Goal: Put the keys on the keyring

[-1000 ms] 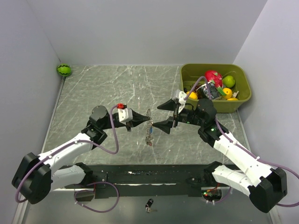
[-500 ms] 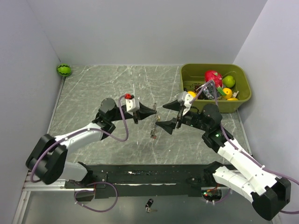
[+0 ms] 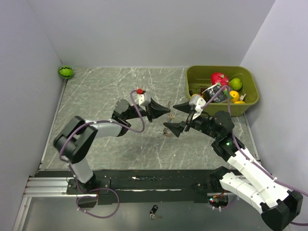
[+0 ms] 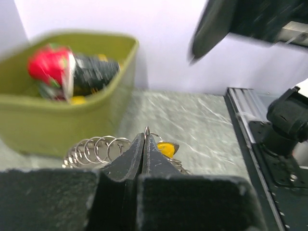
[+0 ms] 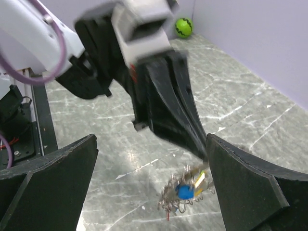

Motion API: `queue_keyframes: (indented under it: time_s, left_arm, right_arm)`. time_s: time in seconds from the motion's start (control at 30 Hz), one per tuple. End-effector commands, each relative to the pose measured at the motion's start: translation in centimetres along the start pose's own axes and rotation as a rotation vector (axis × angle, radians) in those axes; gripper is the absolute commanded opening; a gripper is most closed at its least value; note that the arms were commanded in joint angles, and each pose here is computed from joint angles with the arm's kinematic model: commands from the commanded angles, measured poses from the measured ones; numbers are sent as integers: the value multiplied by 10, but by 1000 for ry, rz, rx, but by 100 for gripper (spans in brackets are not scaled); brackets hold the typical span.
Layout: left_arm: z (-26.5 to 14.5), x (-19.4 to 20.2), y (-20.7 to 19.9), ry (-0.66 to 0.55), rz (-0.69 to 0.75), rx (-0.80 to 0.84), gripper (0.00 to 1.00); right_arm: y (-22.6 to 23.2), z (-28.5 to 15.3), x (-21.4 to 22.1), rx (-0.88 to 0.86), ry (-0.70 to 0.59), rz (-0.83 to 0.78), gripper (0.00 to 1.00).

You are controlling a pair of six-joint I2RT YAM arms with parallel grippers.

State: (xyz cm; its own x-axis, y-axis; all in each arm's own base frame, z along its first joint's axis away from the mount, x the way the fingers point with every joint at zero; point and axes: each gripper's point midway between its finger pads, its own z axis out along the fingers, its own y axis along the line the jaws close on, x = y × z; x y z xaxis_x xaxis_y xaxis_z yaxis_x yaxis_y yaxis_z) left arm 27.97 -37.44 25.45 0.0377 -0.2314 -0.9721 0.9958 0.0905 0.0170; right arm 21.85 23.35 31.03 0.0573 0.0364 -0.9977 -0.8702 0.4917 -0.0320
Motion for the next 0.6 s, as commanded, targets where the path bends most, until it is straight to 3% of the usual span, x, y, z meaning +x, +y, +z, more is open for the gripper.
queue_keyframes:
  time_s: [0.0,0.17,0.57]
  left_arm:
    - [6,-21,-13,-198,38,45,1]
    - [-3,18,-17,-175,-27,11,1]
    - [-26,46,-19,-40,-24,-80,1]
  right_arm:
    - [-4,1,-1,22,-16,-6,100]
    - [-5,3,4,20,-4,2,100]
    - [-5,8,12,4,19,22,100]
